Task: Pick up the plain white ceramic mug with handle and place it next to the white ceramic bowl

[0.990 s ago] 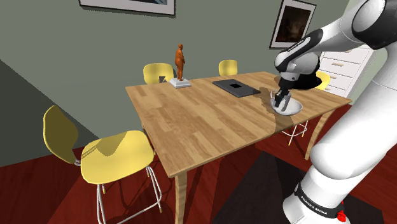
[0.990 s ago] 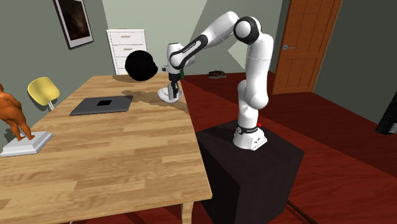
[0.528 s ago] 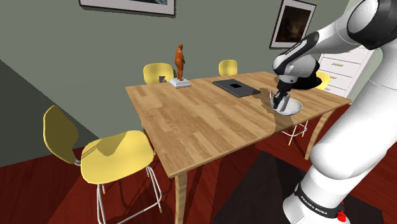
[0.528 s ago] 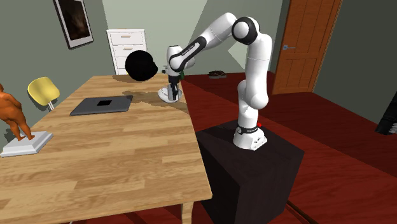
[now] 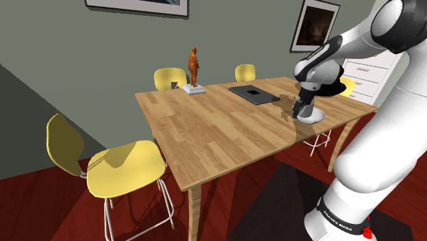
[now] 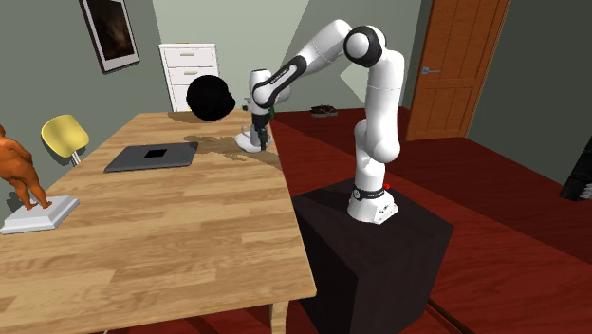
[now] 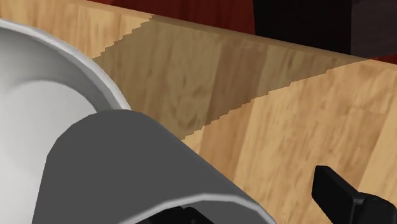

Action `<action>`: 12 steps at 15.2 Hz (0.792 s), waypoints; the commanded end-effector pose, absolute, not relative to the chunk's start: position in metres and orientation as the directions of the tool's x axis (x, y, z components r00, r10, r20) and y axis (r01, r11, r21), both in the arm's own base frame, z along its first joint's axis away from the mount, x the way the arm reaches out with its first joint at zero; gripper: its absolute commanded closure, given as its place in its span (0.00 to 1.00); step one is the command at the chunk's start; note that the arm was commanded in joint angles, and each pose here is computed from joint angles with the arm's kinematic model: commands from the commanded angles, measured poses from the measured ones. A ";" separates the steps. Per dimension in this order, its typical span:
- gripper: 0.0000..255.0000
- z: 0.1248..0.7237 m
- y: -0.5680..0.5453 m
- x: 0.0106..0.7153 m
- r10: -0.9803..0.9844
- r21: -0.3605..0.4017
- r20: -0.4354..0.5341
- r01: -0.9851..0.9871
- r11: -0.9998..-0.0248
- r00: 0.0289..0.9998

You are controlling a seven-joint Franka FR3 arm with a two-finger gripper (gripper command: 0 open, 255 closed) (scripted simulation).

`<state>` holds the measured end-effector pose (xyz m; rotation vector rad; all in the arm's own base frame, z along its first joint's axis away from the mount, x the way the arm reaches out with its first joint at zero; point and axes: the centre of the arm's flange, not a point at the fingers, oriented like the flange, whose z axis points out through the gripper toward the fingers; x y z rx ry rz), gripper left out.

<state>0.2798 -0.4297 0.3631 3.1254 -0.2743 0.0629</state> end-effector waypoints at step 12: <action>0.00 0.412 -0.428 0.277 -0.175 0.000 0.039 -0.175 -0.985 0.984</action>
